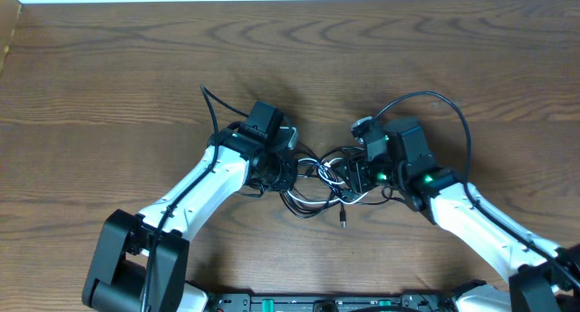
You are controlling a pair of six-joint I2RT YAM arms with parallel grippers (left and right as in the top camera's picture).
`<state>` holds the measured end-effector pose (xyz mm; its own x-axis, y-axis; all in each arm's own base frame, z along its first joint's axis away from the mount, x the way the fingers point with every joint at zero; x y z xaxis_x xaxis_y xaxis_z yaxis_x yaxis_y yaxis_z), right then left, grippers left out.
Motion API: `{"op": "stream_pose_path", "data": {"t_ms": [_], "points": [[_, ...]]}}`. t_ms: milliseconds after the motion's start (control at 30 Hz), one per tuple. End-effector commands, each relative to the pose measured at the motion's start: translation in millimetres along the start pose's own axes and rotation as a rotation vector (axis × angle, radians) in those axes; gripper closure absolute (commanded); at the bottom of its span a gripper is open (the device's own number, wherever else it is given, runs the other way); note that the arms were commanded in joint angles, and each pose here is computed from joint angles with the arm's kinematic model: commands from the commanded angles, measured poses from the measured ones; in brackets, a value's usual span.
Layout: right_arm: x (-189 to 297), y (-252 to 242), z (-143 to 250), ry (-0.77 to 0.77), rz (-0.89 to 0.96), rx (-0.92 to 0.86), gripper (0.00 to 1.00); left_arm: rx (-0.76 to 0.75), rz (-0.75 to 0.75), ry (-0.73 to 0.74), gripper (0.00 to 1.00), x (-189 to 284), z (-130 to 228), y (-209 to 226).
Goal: Untangle cables
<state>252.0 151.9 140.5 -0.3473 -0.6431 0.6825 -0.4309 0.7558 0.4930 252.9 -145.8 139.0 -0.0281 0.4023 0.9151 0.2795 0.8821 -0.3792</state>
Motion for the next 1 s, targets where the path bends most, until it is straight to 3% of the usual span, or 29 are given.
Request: {"op": "stream_pose_path", "data": {"t_ms": [0,267,733,767,833,967], "points": [[-12,1,1,0.021,0.022,0.032,0.55,-0.015,-0.009,0.001,0.92,0,2,0],[-42,-10,11,0.066,0.023,0.022,0.72,-0.014,-0.005,0.003,0.92,0,2,0],[-57,-20,15,0.063,0.068,-0.029,0.8,-0.015,-0.005,0.002,0.92,0,2,0],[-57,-21,15,0.062,0.071,-0.029,0.83,-0.014,-0.005,0.003,0.92,0,2,0],[-57,-21,15,0.059,0.077,-0.031,0.99,-0.014,-0.005,0.003,0.92,0,2,0],[-56,-27,10,0.015,0.134,-0.075,0.99,-0.014,-0.006,0.003,0.92,0,2,0]]}}
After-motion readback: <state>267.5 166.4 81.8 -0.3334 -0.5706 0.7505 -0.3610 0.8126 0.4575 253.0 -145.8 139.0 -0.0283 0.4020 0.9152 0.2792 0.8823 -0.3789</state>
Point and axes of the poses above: each gripper's point midway between its finger pads, its own x axis back along the fingers, its own y axis along the line the jaws close on, z = x × y, the point moved 10 cm from there along x, back along the fingers, and after that the axes turned 3 degrees about -x, right-handed, at the moved point
